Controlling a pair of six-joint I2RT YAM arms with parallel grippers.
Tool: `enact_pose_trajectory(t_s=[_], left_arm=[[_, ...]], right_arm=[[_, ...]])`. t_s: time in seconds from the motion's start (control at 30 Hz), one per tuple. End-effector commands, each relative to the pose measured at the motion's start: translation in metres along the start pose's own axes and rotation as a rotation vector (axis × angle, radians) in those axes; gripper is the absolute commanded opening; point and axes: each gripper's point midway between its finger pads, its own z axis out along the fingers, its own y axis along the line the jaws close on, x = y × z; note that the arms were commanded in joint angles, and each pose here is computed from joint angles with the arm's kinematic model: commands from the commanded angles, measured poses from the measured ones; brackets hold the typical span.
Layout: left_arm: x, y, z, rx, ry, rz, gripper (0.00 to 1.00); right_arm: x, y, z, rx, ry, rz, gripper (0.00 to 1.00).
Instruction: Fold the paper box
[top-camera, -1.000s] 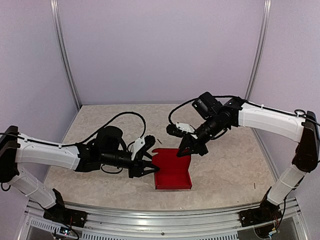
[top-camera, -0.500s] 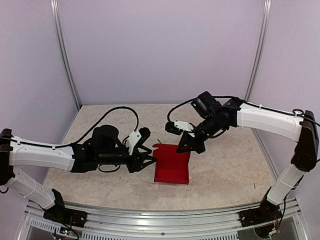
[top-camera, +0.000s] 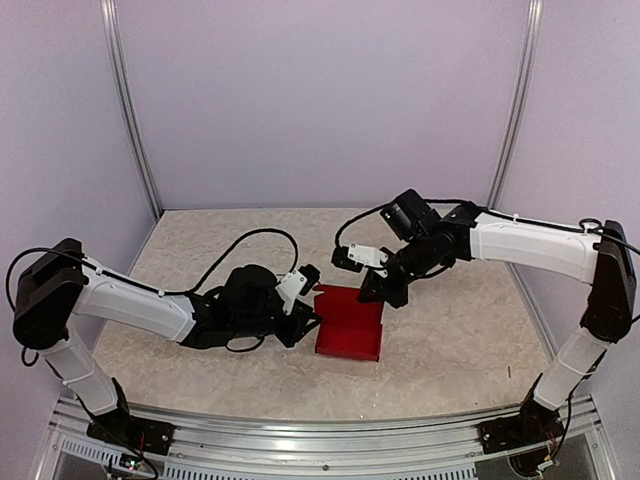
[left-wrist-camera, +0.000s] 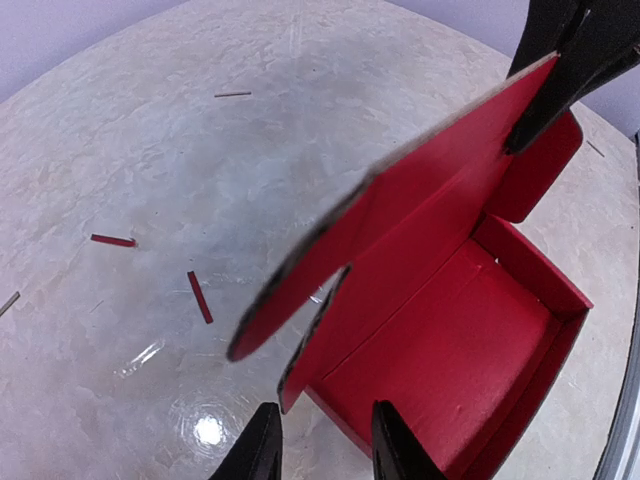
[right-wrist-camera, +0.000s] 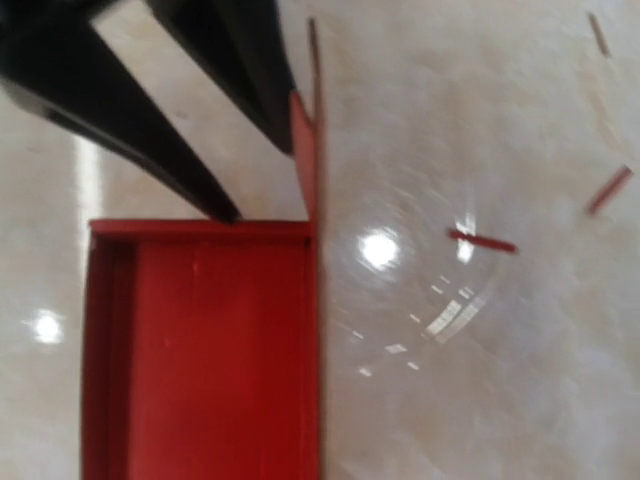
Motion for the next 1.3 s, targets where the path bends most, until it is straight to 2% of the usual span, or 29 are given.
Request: enact_pose_trajectory(t_s=[0.0,0.17,0.27,0.37,0.5,0.8,1.0,1.27], left_arm=[[-0.020,0.009,0.003,-0.080,-0.078,-0.009,0.37],[-0.025,0.011,0.009,-0.080,-0.106,0.077,0.41],[-0.024,0.015,0.017,-0.077,-0.115,0.137,0.47],[-0.027,0.025,0.021,-0.090,-0.126,0.145,0.53],[-0.027,0.041,0.030,-0.099,-0.115,0.123,0.54],[-0.022,0.041,0.050,0.011,-0.100,0.128,0.43],[-0.018,0.038,0.057,0.055,-0.086,0.120,0.27],[-0.025,0.029,0.056,0.102,-0.103,0.078,0.17]], right_arm=[[0.014,-0.019,0.009,0.098,0.046,0.011,0.00],[0.021,-0.025,0.017,0.130,0.063,0.002,0.00],[0.026,-0.029,0.024,0.143,0.079,-0.009,0.00],[0.030,-0.034,0.029,0.157,0.094,-0.015,0.00],[0.031,-0.037,0.035,0.161,0.098,-0.025,0.00],[0.036,-0.041,0.042,0.175,0.116,-0.036,0.00],[0.037,-0.044,0.042,0.194,0.123,-0.036,0.00],[0.037,-0.050,0.041,0.223,0.121,-0.016,0.00]])
